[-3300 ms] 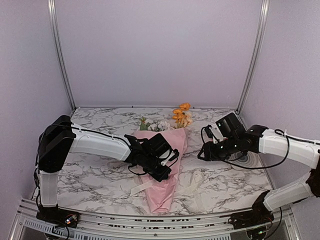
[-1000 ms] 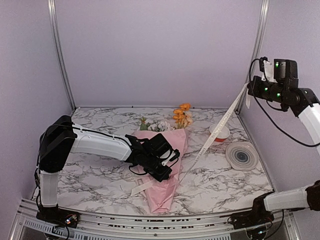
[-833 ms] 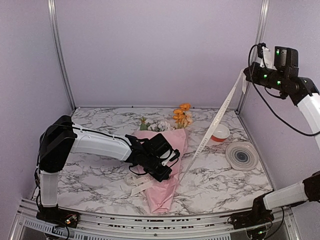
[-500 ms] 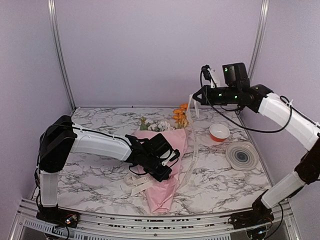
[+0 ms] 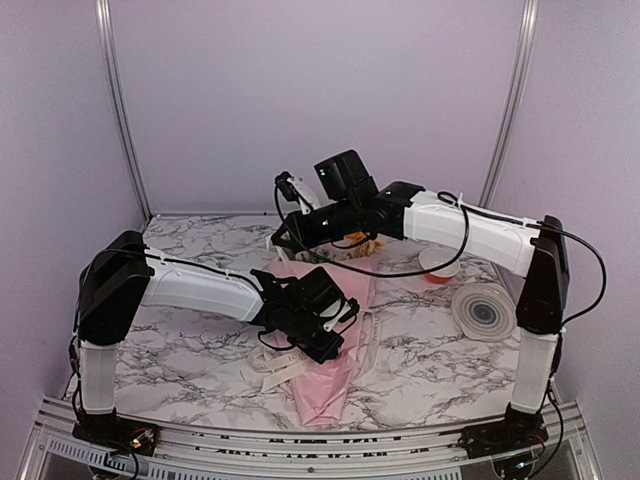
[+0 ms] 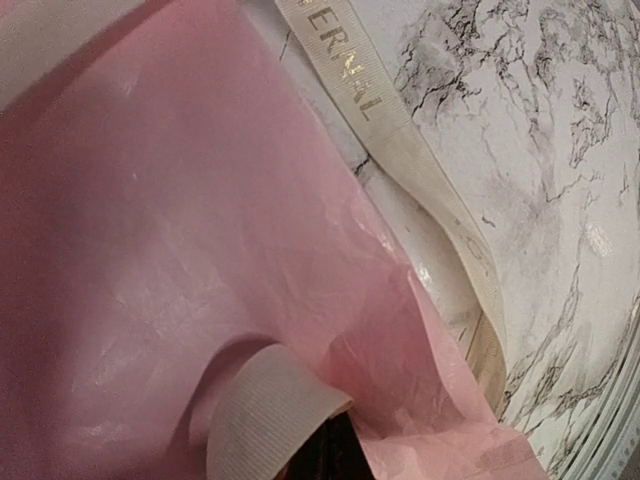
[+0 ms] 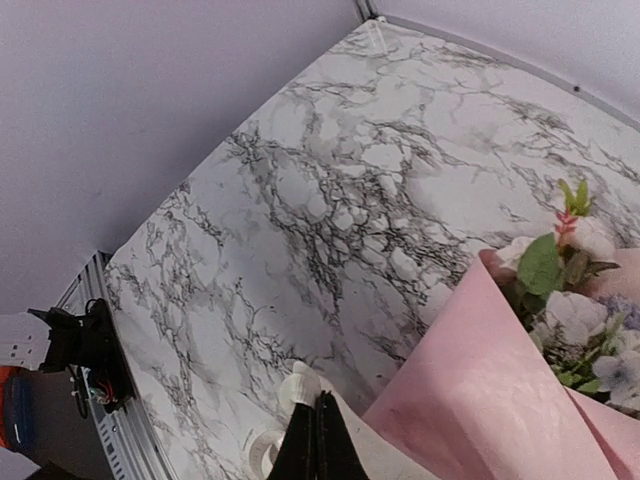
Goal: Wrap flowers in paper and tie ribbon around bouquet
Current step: Place the right side of the ribbon on the folded bouquet, then place the left side of the ribbon on the folded bouquet, then cross the ribbon over the folded bouquet.
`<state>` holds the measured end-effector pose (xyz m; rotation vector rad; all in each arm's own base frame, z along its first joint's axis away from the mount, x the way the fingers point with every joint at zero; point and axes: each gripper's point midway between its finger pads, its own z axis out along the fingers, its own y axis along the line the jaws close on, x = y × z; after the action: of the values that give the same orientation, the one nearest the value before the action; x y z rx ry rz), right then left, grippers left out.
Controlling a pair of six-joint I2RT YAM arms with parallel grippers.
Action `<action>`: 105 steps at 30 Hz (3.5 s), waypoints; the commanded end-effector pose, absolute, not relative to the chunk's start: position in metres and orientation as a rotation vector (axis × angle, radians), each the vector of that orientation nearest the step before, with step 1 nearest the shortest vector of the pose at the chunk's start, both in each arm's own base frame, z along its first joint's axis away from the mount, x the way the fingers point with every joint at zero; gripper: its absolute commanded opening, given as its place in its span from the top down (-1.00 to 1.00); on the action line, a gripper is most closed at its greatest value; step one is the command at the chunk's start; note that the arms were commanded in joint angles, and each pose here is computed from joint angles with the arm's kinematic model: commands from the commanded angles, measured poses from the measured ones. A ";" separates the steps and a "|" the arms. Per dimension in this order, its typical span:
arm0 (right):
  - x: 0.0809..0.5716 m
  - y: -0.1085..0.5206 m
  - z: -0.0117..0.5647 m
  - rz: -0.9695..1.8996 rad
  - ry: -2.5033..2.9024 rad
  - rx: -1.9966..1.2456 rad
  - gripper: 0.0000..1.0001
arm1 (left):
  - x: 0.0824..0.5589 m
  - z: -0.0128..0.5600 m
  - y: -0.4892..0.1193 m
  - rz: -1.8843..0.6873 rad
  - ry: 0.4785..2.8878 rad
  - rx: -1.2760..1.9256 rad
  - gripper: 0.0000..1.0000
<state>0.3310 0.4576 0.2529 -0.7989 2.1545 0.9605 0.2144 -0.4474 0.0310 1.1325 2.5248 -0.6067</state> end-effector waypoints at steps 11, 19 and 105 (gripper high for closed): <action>0.314 0.481 0.279 1.000 2.077 -0.917 -0.17 | 0.209 0.012 -0.435 -0.564 2.568 1.151 1.00; 0.364 0.379 0.282 0.956 2.136 -0.687 -0.33 | 0.208 0.011 -0.435 -0.564 2.566 1.162 1.00; 0.332 0.295 0.020 1.067 2.686 -0.435 0.71 | 0.290 0.079 -0.383 0.051 1.959 1.561 -0.47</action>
<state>0.3314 0.3006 0.0265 -0.4549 2.6535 1.1243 0.2631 -0.3767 0.0895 1.5757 1.9975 -0.0781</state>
